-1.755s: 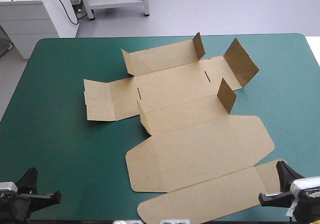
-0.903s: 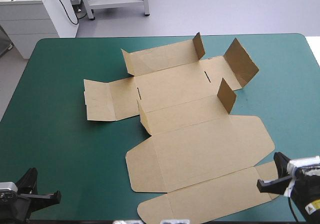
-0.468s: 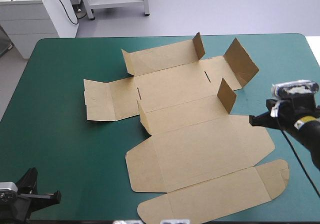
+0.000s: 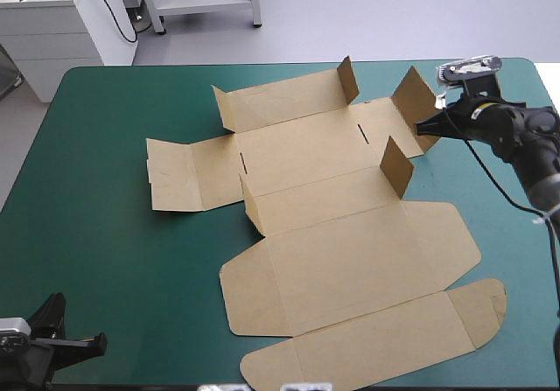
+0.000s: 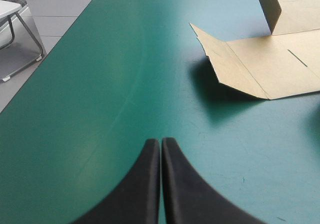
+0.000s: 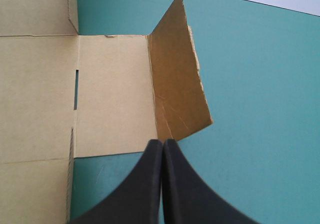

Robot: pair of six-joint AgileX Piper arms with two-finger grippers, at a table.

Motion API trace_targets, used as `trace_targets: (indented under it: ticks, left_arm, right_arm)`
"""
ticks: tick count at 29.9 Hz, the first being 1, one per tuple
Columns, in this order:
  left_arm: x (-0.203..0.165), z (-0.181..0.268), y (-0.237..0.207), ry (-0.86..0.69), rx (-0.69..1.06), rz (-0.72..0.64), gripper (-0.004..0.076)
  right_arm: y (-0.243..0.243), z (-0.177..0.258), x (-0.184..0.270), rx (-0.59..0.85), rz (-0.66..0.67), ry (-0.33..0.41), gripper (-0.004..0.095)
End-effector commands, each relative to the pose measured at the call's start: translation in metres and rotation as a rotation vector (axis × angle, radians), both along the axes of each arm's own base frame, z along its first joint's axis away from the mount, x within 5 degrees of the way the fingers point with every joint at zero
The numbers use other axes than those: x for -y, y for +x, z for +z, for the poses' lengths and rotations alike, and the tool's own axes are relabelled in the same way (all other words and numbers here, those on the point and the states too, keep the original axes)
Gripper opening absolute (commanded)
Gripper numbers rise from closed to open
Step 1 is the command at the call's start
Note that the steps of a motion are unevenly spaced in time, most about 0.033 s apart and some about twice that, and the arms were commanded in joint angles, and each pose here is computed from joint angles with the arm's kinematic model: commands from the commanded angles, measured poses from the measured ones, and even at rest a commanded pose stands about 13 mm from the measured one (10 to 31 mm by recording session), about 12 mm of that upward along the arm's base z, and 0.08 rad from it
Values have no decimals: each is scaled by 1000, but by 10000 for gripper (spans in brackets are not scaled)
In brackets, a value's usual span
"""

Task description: Fold the box

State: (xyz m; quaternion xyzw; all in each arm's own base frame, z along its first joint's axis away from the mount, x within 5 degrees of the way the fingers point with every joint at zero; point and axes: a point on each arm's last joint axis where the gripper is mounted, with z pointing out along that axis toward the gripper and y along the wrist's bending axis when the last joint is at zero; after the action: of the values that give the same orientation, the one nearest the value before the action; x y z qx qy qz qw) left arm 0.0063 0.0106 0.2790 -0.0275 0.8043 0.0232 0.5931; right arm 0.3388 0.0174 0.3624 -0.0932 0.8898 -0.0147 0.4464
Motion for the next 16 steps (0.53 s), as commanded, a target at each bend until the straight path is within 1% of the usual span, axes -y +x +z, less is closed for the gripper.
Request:
trace_targets:
  ticks: [1,3,6,8,11,12,14,15,16]
  left_arm:
    - [1,13,-2,-6,101,-14,-8]
    - [1,13,-2,-4,101,-14,-8]
    - [1,13,-2,-4,101,-14,-8]
    - [1,13,-2,-4,101,-14,-8]
    - [1,13,-2,-4,101,-14,-8]
    - [1,13,-2,-4,101,-14,-8]
    - [1,13,-2,-4,101,-14,-8]
    - [1,13,-2,-6,101,-14,-8]
    - [1,13,-2,-6,101,-14,-8]
  right_arm:
    - [27,16,6,111,-27,-4,-5]
    - [43,10,9,102,-47,20,31]
    - [64,2,18,94,-84,78,147]
    - [74,-4,25,85,-107,112,257]
    - [85,-10,37,80,-140,144,463]
    - [87,-11,39,78,-145,143,541]
    - [90,-17,41,61,-136,123,616]
    - [91,-21,41,46,-125,107,634]
    - [92,-25,40,26,-106,86,632]
